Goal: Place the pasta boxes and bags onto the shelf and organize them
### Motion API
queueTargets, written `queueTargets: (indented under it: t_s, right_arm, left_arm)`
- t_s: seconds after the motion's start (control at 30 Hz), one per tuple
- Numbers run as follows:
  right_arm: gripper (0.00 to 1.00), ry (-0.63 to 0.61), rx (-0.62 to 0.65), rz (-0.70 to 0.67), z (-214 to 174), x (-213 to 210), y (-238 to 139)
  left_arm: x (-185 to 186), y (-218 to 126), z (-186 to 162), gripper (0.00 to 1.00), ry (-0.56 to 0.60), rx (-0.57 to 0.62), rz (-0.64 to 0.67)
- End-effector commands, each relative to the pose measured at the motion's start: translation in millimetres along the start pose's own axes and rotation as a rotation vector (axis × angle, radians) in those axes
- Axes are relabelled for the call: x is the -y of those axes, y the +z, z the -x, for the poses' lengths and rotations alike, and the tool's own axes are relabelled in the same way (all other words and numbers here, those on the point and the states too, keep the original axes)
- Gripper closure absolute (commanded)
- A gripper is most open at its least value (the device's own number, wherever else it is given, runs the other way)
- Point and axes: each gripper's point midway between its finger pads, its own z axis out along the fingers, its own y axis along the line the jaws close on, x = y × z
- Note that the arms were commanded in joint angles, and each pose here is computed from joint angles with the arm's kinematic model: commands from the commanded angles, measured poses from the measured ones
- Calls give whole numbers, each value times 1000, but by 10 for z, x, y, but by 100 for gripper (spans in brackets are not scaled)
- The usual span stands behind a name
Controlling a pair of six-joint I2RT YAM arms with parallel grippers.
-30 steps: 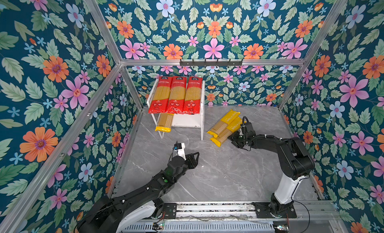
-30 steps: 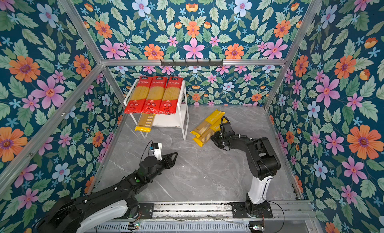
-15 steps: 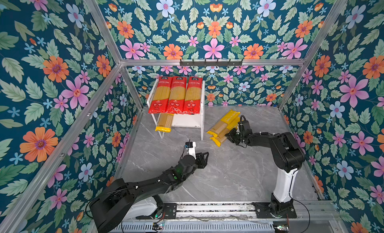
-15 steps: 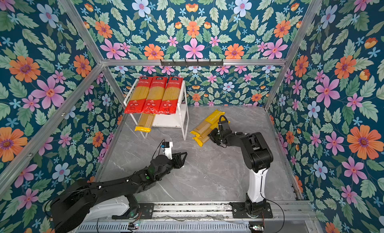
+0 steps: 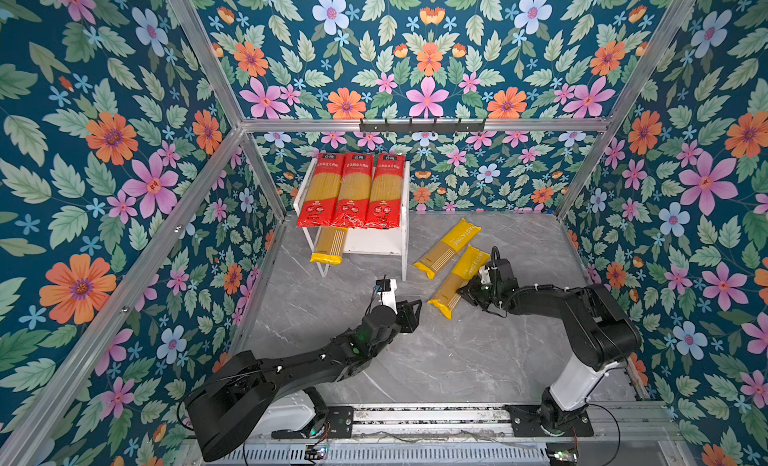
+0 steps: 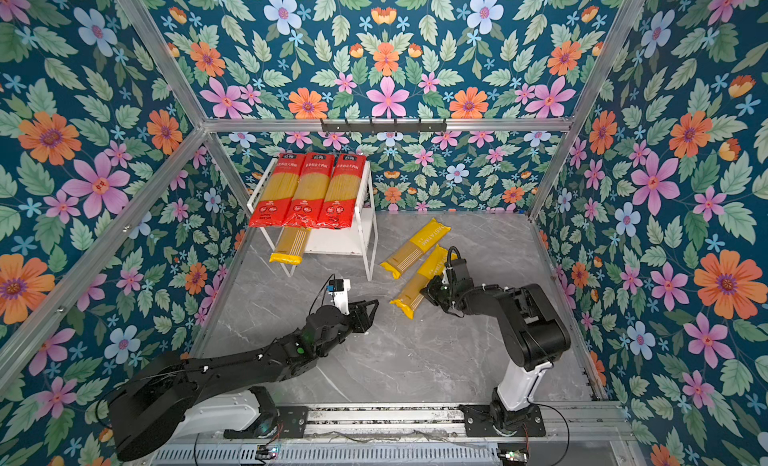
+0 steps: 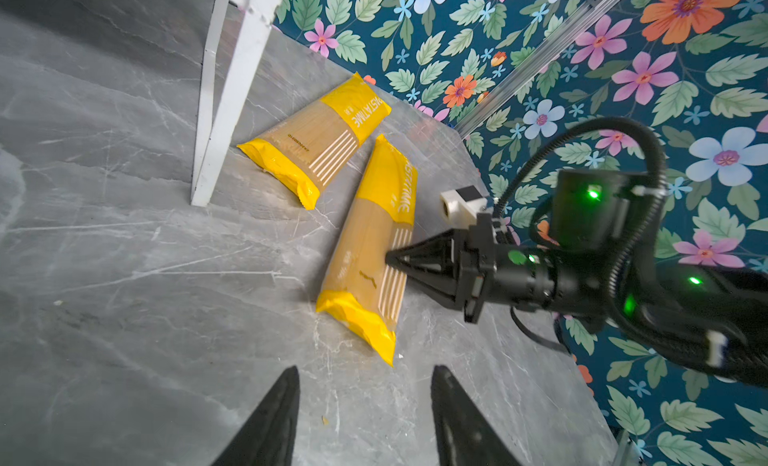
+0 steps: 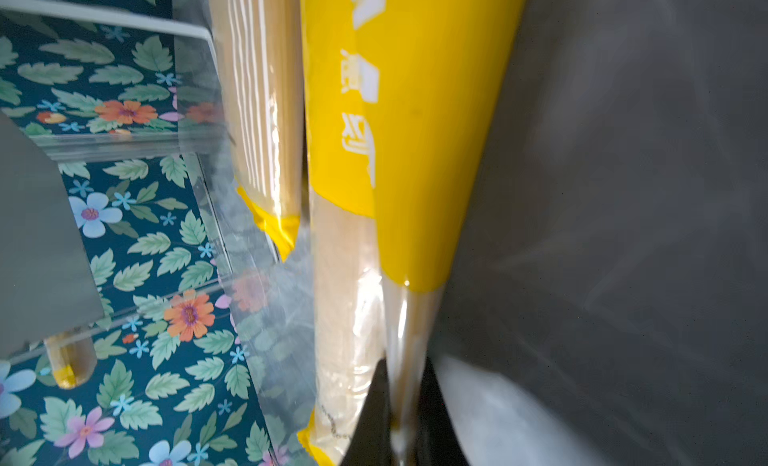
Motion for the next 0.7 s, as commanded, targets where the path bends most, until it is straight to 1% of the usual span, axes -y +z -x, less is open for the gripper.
queueTargets:
  t_s: [0.0,0.1,0.13,0.2,0.23,0.3,0.4,0.5,0.6,0.67]
  right_arm:
    - [99,-79,-91,-50,-423,133,-202]
    - [96,-157,-115,-129,-691,279,-419]
    - [92,-171,-122,-147,-739,315,-498]
    - [78,-179,-102,-199,-738,392,-663]
    - [71,-179,-77,-213,-689,413,-755]
    - [64,-149,-24,-188,-559,423,-883]
    - [59,-84,49,-137,-340,466,-1000]
    - [55,-132,96,-120,-213,422,-1015]
    - [49,-167,131,-100,-101,388,-944]
    - [47,-181,129,-95,-45,370,-877]
  left_arm:
    - [58,73,-42,46,26,-21,-15]
    - [107,168,-127,46,33,-55,-26]
    - [129,201,-158,47,35,-69,-31]
    - [163,268,-230,47,41,-99,-37]
    - [181,305,-282,46,43,-119,-40]
    - [233,380,-394,46,52,-164,-52]
    - [303,516,-611,47,63,-257,-54]
    - [370,615,-819,46,70,-323,-62]
    - [382,712,-932,46,55,-346,-65]
    - [365,775,-962,46,61,-349,-53]
